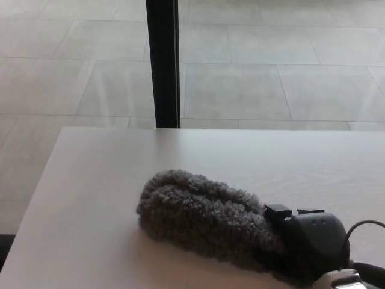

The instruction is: The robot uses its right hand to pick up the duster kept in the middle of the desk and use it to wipe the desk by swiping its surface twice

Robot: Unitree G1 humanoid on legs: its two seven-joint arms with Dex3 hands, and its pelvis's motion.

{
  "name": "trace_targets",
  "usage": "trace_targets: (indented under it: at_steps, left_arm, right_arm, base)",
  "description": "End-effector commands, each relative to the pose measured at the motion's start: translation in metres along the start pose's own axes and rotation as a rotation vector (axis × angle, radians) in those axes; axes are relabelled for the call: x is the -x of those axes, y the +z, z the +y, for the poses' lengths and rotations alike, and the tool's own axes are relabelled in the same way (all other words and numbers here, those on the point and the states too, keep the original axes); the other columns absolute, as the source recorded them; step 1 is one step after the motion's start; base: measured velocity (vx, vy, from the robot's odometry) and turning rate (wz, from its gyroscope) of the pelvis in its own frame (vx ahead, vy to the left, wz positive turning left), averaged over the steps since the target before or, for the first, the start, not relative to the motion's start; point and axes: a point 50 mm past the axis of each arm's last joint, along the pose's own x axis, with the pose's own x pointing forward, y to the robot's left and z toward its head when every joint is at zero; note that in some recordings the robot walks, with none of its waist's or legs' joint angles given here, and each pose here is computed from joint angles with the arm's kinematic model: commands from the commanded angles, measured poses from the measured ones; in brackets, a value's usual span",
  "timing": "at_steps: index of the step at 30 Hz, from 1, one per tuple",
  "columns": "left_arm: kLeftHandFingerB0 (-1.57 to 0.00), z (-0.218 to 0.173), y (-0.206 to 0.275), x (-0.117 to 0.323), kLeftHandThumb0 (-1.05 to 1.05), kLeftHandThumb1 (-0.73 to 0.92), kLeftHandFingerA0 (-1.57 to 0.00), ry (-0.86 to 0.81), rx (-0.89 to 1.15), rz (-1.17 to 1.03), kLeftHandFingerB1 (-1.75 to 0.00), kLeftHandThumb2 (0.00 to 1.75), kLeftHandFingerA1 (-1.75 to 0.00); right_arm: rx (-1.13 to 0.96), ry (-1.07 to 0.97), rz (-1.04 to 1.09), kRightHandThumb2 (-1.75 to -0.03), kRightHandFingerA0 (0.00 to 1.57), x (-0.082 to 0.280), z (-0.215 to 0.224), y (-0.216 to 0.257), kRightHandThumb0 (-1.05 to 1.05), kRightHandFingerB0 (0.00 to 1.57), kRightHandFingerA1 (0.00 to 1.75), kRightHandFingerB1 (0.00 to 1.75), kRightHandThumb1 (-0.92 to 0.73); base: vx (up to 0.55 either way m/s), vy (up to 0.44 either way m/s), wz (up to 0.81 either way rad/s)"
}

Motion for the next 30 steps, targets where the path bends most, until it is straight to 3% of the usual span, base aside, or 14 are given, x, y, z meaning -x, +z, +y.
trace_targets:
  at_steps: [1, 2, 6, 7, 8, 9, 19, 20, 23, 24, 25, 26, 28, 30]
  left_arm:
    - [-0.46, 0.013, 0.011, 0.004, -0.50, 0.79, -0.40, 0.007, -0.055, -0.033, -0.50, 0.62, -0.61]
    - [-0.45, 0.012, 0.011, 0.004, -0.49, 0.78, -0.40, 0.007, -0.034, -0.031, -0.50, 0.63, -0.61]
    - [-0.45, 0.013, 0.012, 0.004, -0.49, 0.79, -0.38, 0.003, -0.022, -0.036, -0.51, 0.62, -0.63]
    - [-0.44, 0.013, 0.011, 0.004, -0.50, 0.79, -0.37, -0.002, -0.020, -0.037, -0.51, 0.63, -0.63]
    - [-0.44, 0.013, 0.011, 0.004, -0.50, 0.80, -0.39, 0.003, -0.026, -0.034, -0.51, 0.63, -0.63]
    - [-0.45, 0.013, 0.010, 0.004, -0.49, 0.81, -0.39, 0.000, -0.023, -0.033, -0.52, 0.62, -0.64]
    - [-0.50, 0.011, 0.009, 0.003, -0.49, 0.77, -0.39, 0.022, -0.014, -0.026, -0.54, 0.62, -0.63]
    - [-0.51, 0.011, 0.009, 0.003, -0.50, 0.77, -0.42, 0.033, -0.028, -0.024, -0.53, 0.62, -0.63]
    - [-0.48, 0.010, 0.009, 0.003, -0.50, 0.80, -0.43, 0.028, -0.064, -0.023, -0.50, 0.64, -0.63]
    - [-0.42, 0.010, 0.009, 0.003, -0.48, 0.81, -0.39, 0.019, -0.057, -0.026, -0.49, 0.64, -0.62]
    - [-0.42, 0.010, 0.009, 0.003, -0.48, 0.81, -0.39, 0.006, -0.048, -0.029, -0.49, 0.64, -0.62]
    - [-0.42, 0.010, 0.009, 0.003, -0.48, 0.81, -0.39, 0.006, -0.048, -0.030, -0.49, 0.64, -0.62]
    - [-0.46, 0.009, 0.009, 0.002, -0.48, 0.80, -0.39, 0.013, -0.029, -0.025, -0.49, 0.62, -0.60]
    - [-0.45, 0.007, 0.008, 0.001, -0.48, 0.79, -0.41, 0.015, -0.033, -0.022, -0.50, 0.63, -0.63]
  right_arm:
    - [0.050, 0.296, -0.237, -0.67, 0.88, 0.059, 0.038, 0.006, -0.41, 0.75, 1.69, 1.01, -0.72]
    - [0.075, 0.269, -0.270, -0.79, 0.86, 0.061, 0.036, 0.002, -0.33, 0.72, 1.73, 1.27, -0.69]
    - [0.112, 0.228, -0.321, -0.81, 0.87, 0.063, 0.028, -0.013, -0.33, 0.76, 1.73, 1.17, -0.68]
    - [0.146, 0.217, -0.342, -0.97, 1.21, 0.063, 0.024, -0.022, -0.41, 0.79, 1.35, 0.95, -0.49]
    - [0.163, 0.208, -0.353, -0.98, 1.21, 0.062, 0.022, -0.025, -0.39, 0.80, 1.34, 0.95, -0.49]
    - [0.185, 0.203, -0.371, -0.73, 0.91, 0.061, 0.019, -0.031, -0.33, 0.78, 1.73, 1.08, -0.63]
    - [0.243, 0.154, -0.461, -0.83, 0.95, 0.049, 0.008, -0.044, -0.29, 0.78, 1.75, 1.15, -0.60]
    - [0.258, 0.158, -0.472, -0.89, 1.14, 0.048, 0.007, -0.044, -0.28, 0.82, 1.65, 1.21, -0.53]
    - [0.313, 0.141, -0.519, -0.78, 0.90, 0.039, 0.006, -0.041, -0.29, 0.76, 1.75, 1.23, -0.61]
    - [0.313, 0.149, -0.526, -0.99, 1.08, 0.036, 0.006, -0.040, -0.34, 0.78, 1.28, 0.99, -0.54]
    - [0.314, 0.162, -0.537, -0.99, 1.08, 0.032, 0.005, -0.038, -0.34, 0.78, 1.28, 0.99, -0.54]
    - [0.319, 0.164, -0.541, -0.76, 0.88, 0.029, 0.005, -0.036, -0.28, 0.77, 1.71, 1.15, -0.64]
    - [0.306, 0.161, -0.539, -0.82, 1.06, 0.022, 0.004, -0.033, -0.30, 0.86, 1.58, 1.16, -0.54]
    - [0.334, 0.164, -0.508, -0.82, 0.88, 0.015, 0.003, -0.034, -0.27, 0.81, 1.72, 1.25, -0.61]
  base:
    - [0.00, 0.000, 0.00]
    - [0.00, 0.000, 0.00]
    - [0.00, 0.000, 0.00]
    - [0.00, 0.000, 0.00]
    - [0.00, 0.000, 0.00]
    - [0.00, 0.000, 0.00]
    - [0.00, 0.000, 0.00]
    - [0.00, 0.000, 0.00]
    - [0.00, 0.000, 0.00]
    - [0.00, 0.000, 0.00]
    - [0.00, 0.000, 0.00]
    - [0.00, 0.000, 0.00]
    - [0.00, 0.000, 0.00]
    - [0.00, 0.000, 0.00]
